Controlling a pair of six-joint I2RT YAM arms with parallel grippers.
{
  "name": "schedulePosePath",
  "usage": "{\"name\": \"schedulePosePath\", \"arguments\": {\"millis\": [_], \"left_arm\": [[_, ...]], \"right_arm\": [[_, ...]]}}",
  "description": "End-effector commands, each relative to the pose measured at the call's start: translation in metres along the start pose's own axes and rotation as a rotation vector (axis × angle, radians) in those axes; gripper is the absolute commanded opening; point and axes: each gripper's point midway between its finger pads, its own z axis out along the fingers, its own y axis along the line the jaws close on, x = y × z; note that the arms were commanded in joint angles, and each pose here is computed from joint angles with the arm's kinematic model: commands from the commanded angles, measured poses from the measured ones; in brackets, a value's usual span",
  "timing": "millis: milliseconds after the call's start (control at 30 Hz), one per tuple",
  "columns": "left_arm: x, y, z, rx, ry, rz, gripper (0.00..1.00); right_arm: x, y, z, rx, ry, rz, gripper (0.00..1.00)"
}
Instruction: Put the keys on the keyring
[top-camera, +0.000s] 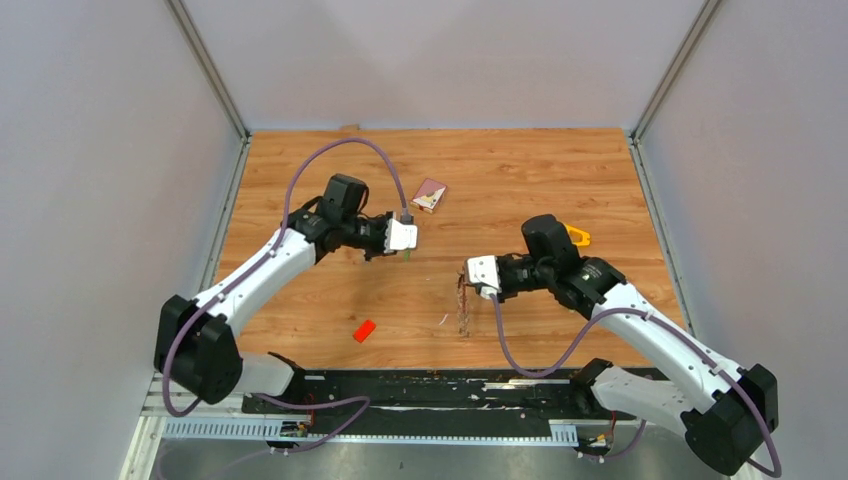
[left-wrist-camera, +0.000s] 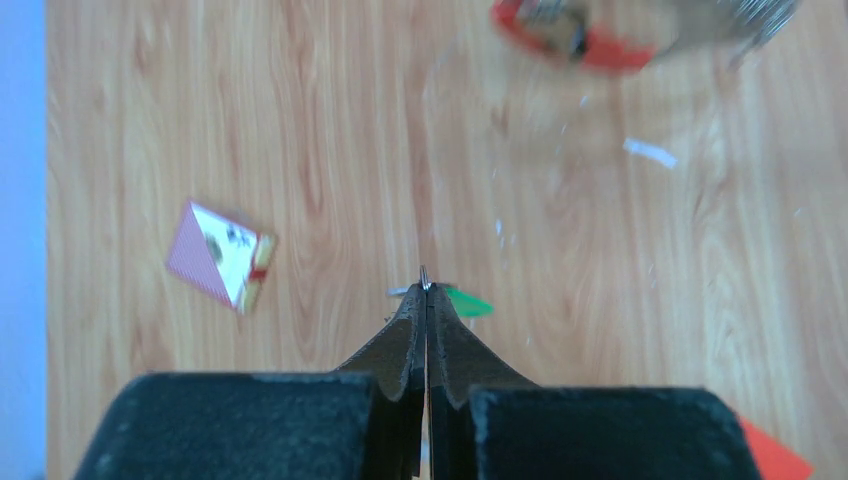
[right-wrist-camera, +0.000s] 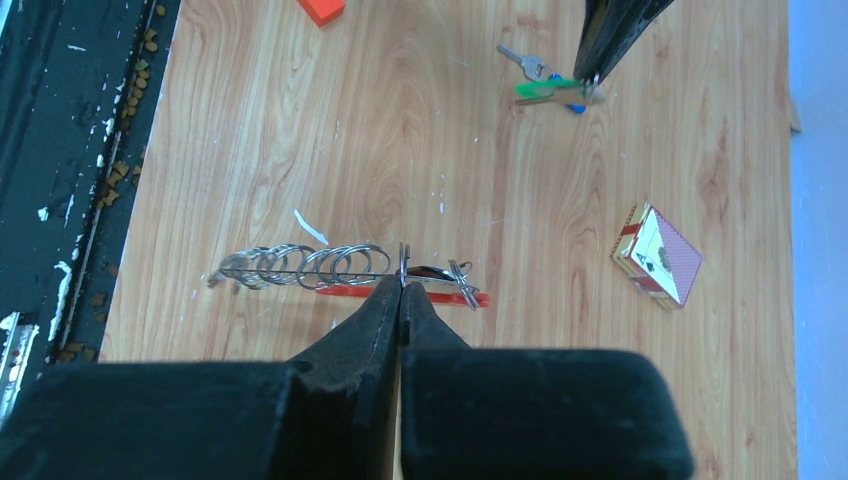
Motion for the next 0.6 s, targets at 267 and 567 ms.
{"name": "schedulePosePath", "arguments": {"millis": [267, 567], "left_arm": [[-0.111, -0.02, -0.001, -0.015, -0.33, 0.055, 0.0], [-0.128, -0.041, 0.009, -0.043, -0.318, 0.134, 0.0]], "right_arm": [[-0.047, -0.025, 0.001, 0.081, -0.138, -0.302, 0.0], [-0.05, -0.015, 0.003, 0.051, -0.163, -0.307, 0.0]]}}
